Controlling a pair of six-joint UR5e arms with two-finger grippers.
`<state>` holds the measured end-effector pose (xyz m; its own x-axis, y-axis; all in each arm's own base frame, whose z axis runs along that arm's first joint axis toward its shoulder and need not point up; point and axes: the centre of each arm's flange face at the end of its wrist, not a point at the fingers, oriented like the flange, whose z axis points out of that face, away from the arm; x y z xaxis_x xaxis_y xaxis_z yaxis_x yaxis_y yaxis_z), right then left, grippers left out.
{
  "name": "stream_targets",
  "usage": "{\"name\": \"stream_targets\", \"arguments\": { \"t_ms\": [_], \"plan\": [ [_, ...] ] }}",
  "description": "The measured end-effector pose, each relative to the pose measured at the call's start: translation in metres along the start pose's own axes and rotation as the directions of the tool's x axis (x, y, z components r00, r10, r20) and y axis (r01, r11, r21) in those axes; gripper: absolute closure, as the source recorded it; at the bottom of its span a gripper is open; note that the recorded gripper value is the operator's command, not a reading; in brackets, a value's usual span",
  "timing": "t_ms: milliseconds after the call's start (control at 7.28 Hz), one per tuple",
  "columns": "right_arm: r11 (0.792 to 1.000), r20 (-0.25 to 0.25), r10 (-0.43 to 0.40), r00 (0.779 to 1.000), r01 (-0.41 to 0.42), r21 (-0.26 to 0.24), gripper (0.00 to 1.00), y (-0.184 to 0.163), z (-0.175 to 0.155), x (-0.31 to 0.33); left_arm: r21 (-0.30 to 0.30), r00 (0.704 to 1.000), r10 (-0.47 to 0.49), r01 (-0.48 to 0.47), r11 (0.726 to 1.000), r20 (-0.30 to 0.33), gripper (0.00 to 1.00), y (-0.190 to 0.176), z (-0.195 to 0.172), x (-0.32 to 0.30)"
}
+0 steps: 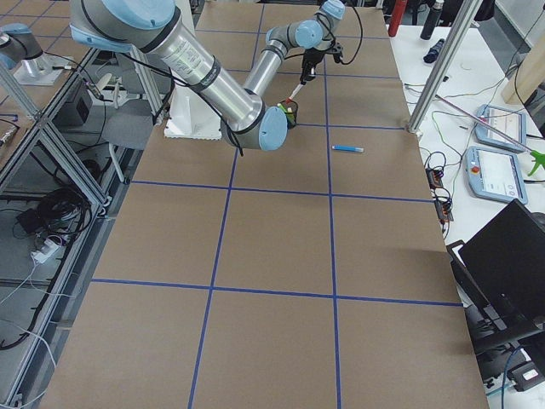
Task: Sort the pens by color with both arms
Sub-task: 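Lift the red-capped white marker out with the right gripper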
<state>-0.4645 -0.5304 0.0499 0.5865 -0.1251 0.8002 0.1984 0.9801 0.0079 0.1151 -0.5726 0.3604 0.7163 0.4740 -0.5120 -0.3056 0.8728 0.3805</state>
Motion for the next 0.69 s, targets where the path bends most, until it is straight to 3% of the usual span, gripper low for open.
{"name": "stream_targets", "arguments": {
  "t_ms": [275,687],
  "plan": [
    [0.989,-0.047,0.065,0.997,-0.058,0.137,1.0,-0.01,-0.03,0.013,0.005,1.0,0.004,-0.004,1.0,-0.003,0.0,-0.002,-0.001,0.002],
    [0.939,-0.139,0.138,0.981,-0.085,0.332,1.0,-0.029,-0.046,0.031,0.039,1.0,0.027,-0.027,0.999,0.001,0.0,-0.008,-0.003,0.005]
  ]
}}
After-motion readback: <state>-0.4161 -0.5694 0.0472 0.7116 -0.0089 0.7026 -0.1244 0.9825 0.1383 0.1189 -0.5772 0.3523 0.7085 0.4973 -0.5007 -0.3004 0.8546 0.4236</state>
